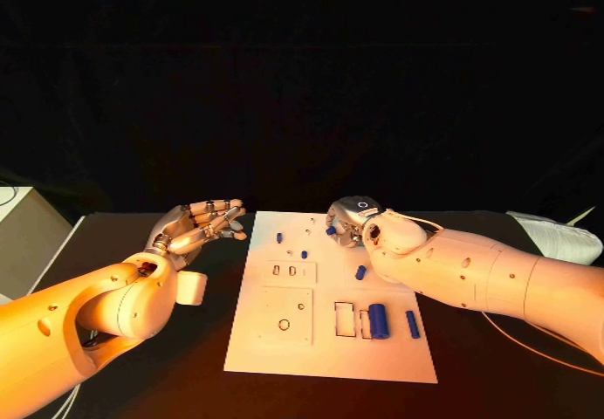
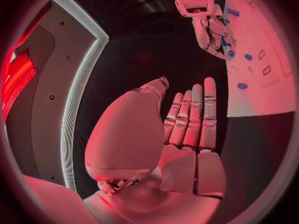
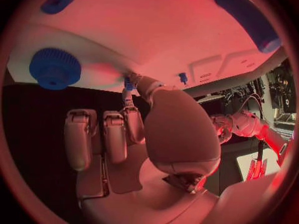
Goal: Assemble the parts on the task board
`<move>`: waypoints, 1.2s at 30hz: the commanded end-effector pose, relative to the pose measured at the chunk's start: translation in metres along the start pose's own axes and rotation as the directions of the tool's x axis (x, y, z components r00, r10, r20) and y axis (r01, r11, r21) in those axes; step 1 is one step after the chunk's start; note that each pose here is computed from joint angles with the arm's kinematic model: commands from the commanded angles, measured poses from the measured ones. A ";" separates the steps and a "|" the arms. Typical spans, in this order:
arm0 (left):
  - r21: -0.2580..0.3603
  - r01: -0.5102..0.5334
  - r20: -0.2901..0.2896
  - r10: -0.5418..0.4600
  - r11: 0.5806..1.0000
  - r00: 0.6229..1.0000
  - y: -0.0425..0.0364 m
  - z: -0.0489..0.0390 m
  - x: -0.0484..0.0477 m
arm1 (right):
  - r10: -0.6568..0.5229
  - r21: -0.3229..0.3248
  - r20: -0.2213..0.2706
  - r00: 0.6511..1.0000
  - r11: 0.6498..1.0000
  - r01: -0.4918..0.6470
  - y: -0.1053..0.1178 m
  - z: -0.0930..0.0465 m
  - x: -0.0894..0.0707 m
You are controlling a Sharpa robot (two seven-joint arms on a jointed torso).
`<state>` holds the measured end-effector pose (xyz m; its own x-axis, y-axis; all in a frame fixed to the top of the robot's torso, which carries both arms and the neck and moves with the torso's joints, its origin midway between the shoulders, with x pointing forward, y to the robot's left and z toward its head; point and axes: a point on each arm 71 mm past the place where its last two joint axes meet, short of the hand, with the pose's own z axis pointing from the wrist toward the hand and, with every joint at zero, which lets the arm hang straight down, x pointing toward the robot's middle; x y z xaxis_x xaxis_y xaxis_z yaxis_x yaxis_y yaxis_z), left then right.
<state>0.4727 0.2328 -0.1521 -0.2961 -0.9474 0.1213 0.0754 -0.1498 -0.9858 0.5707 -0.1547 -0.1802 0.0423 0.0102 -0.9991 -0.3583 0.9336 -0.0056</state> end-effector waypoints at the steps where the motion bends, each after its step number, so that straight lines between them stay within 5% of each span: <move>1: 0.008 0.006 -0.014 -0.005 1.000 1.000 -0.0011 0.0000 0.0023 | -0.024 -0.015 -0.028 0.999 1.000 0.024 0.000 0.000 0.004; 14: 0.005 0.005 -0.012 -0.005 1.000 1.000 -0.0011 -0.0001 0.0022 | -0.027 -0.012 -0.033 0.999 1.000 0.027 -0.001 0.000 0.004; 28: 0.003 0.004 -0.010 -0.004 1.000 1.000 -0.0010 -0.0003 0.0016 | 0.132 -0.068 0.148 0.980 0.990 -0.123 -0.001 -0.006 -0.010; 36: 0.002 0.003 -0.008 -0.003 1.000 1.000 -0.0010 -0.0004 0.0011 | 0.189 -0.080 0.172 0.967 0.981 -0.177 -0.004 -0.008 -0.012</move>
<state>0.4725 0.2336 -0.1522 -0.2947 -0.9480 0.1204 0.0721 -0.1477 -0.9864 0.5656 -0.1622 -0.1714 0.1175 0.1902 -0.9747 -0.4064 0.9048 0.1276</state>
